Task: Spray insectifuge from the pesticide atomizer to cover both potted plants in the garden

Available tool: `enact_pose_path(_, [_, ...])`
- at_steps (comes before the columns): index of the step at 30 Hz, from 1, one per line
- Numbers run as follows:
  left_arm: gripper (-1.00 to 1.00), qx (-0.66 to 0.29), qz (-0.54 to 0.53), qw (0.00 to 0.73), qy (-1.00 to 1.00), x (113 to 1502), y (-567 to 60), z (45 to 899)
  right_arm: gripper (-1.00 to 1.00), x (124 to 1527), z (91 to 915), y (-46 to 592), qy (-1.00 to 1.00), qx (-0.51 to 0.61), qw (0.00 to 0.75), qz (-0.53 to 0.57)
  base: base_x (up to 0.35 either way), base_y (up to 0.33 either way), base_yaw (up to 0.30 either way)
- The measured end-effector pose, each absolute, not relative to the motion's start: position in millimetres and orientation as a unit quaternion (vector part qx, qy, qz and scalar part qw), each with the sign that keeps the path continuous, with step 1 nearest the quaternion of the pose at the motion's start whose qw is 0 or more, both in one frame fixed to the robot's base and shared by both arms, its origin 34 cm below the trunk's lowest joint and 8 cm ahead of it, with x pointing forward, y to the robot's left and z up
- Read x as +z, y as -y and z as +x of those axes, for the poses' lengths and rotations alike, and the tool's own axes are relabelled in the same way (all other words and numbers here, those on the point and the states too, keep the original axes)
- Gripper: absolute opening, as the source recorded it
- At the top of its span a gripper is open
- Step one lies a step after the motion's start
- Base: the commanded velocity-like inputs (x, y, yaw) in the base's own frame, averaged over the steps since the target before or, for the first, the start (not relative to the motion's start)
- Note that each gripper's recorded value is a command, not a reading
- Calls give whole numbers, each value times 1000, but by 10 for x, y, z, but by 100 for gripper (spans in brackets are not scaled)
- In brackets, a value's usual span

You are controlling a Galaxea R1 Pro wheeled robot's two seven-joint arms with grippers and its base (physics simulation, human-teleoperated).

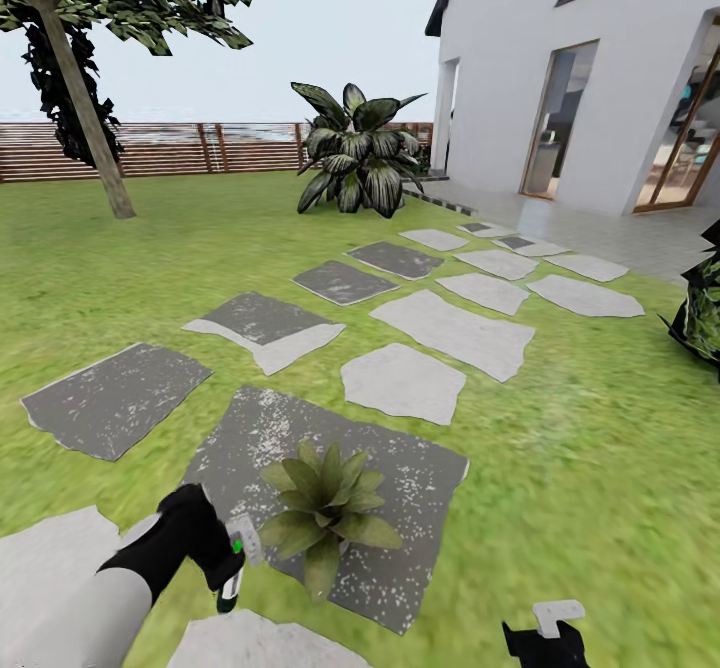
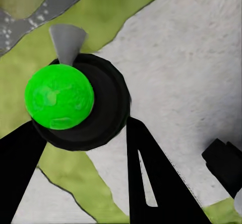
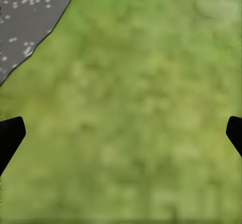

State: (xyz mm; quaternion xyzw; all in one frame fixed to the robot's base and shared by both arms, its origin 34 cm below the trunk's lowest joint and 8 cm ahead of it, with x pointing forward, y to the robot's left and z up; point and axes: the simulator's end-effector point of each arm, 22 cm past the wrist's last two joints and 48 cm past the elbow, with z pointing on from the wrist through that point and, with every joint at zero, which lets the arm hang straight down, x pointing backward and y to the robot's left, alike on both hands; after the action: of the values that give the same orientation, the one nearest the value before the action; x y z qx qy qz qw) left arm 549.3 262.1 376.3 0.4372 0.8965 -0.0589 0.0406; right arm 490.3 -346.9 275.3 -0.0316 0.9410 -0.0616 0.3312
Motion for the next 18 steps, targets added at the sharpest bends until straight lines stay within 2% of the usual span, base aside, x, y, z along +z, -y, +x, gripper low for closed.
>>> enact_pose_path(5, [-100,-55,487,-26,-871,3972,-2670,5423,100,2739,4872,3468,-942,-62,329,-32,0,0,0])
enact_pose_path(11, [-100,-46,491,-39,-869,3951,-2804,5371,100,2734,4862,3468,-942,-61,328,-32,0,0,0])
enact_pose_path(18, [-100,-12,574,-60,-817,3955,-2729,5393,100,2732,4861,3459,-942,-61,328,-32,0,0,0])
